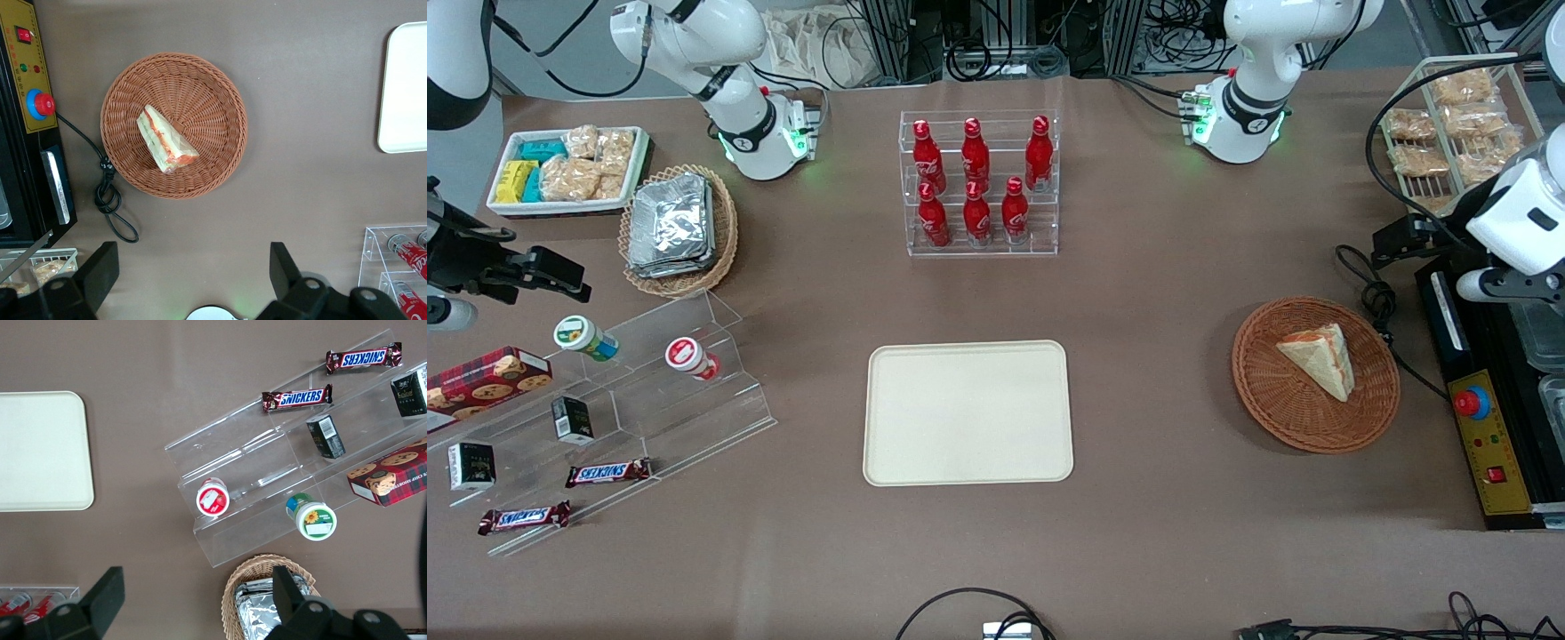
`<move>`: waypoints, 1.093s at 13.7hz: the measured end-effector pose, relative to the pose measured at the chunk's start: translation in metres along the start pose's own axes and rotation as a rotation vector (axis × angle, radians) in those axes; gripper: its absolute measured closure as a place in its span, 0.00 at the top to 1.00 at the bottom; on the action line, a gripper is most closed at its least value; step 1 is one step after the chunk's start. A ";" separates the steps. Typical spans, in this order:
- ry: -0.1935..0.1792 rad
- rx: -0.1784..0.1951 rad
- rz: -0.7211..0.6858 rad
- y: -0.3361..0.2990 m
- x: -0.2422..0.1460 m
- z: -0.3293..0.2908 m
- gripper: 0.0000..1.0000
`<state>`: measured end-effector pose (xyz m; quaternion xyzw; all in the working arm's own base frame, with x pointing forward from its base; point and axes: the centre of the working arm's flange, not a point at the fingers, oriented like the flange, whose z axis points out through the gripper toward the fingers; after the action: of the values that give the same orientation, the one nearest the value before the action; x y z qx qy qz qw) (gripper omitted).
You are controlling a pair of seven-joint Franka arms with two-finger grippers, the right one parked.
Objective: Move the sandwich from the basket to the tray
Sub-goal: 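Move the left gripper down over the wrapped sandwich in the wicker basket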
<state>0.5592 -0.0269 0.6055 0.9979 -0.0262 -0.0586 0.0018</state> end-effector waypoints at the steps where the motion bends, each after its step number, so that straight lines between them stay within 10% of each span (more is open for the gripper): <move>1: 0.000 0.004 0.000 0.000 0.000 0.000 1.00; 8: -0.008 0.038 -0.089 -0.011 0.004 0.010 1.00; 15: 0.057 0.035 -0.353 -0.050 0.017 0.152 1.00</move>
<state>0.5612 0.0216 0.4521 0.9882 0.1483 -0.0293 -0.0254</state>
